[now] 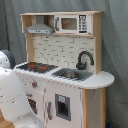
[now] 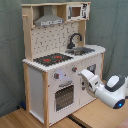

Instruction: Play with the kitchen

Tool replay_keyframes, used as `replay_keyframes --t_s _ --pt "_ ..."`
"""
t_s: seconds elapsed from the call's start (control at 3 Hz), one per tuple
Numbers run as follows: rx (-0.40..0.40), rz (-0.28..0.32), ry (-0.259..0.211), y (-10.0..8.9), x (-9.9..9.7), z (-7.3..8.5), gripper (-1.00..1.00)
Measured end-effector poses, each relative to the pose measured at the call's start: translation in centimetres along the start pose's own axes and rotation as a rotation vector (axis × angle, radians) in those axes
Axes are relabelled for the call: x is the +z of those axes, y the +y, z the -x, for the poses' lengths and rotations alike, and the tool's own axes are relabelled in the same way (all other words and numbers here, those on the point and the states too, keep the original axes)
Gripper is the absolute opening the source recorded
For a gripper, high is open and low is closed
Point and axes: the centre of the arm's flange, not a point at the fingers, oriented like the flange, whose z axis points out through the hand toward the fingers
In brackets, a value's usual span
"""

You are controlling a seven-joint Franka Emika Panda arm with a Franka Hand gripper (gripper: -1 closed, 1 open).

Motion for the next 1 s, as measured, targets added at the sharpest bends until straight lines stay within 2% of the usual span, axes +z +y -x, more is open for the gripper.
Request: replay_keyframes --t_s 1.0 --pt "-0.078 0.117 -0.009 8.5 1.6 -4.7 1.00"
